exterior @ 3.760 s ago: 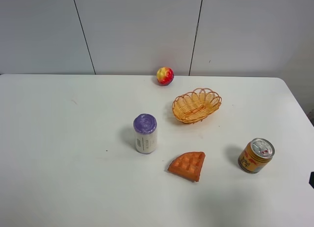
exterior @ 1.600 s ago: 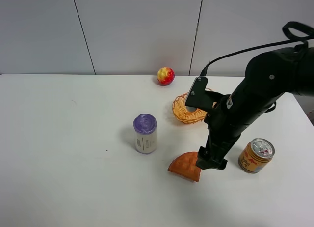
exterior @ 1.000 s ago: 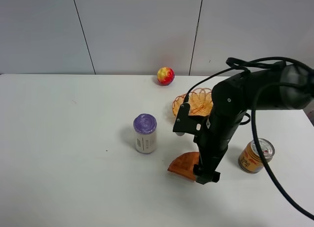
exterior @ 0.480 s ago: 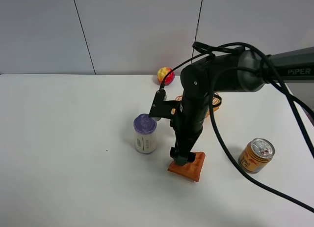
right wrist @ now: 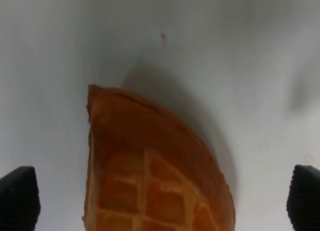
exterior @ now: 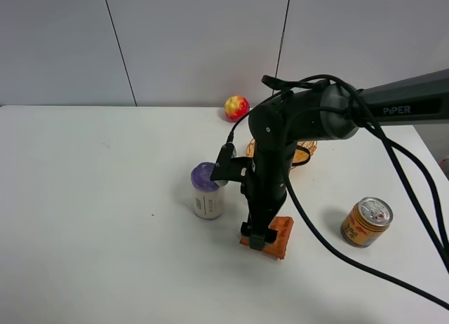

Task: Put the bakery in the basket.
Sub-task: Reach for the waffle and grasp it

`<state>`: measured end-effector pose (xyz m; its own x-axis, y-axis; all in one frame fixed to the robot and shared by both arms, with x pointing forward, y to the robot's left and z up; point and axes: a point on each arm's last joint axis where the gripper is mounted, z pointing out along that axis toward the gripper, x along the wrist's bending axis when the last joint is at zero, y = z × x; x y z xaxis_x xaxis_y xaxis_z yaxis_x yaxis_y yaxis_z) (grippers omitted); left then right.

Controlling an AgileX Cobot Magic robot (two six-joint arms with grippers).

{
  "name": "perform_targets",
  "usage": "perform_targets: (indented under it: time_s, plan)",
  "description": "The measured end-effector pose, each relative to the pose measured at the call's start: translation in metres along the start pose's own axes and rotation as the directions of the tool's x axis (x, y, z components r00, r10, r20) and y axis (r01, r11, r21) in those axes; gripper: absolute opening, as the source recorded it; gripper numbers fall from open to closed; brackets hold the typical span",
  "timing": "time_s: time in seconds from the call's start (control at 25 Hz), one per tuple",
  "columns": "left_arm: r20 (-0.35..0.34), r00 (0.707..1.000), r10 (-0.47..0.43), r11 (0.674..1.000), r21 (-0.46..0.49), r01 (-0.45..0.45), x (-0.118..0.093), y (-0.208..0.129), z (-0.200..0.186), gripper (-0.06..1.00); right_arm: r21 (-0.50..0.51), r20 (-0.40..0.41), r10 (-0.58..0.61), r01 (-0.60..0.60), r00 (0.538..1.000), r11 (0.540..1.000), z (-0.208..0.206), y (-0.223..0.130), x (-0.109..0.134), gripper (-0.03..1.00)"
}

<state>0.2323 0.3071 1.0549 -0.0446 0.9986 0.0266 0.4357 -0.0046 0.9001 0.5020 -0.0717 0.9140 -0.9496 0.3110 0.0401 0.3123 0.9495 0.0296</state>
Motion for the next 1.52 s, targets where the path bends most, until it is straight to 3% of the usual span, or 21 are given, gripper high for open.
perform_targets:
  time_s: [0.44,0.88,1.52]
  plan:
    - [0.0,1.0,0.0,1.0,0.0,0.0,0.0,0.0,0.0,0.99,0.053,-0.005,0.092,-0.092,0.996,0.994,0.013,-0.001,-0.001,0.99]
    - [0.0,1.0,0.0,1.0,0.0,0.0,0.0,0.0,0.0,0.99,0.122,-0.001,0.104,-0.103,0.995,0.987,0.023,-0.009,0.009,0.99]
    - [0.0,1.0,0.0,1.0,0.0,0.0,0.0,0.0,0.0,0.99,0.092,0.038,0.087,-0.09,0.996,0.992,0.025,-0.007,0.007,0.99]
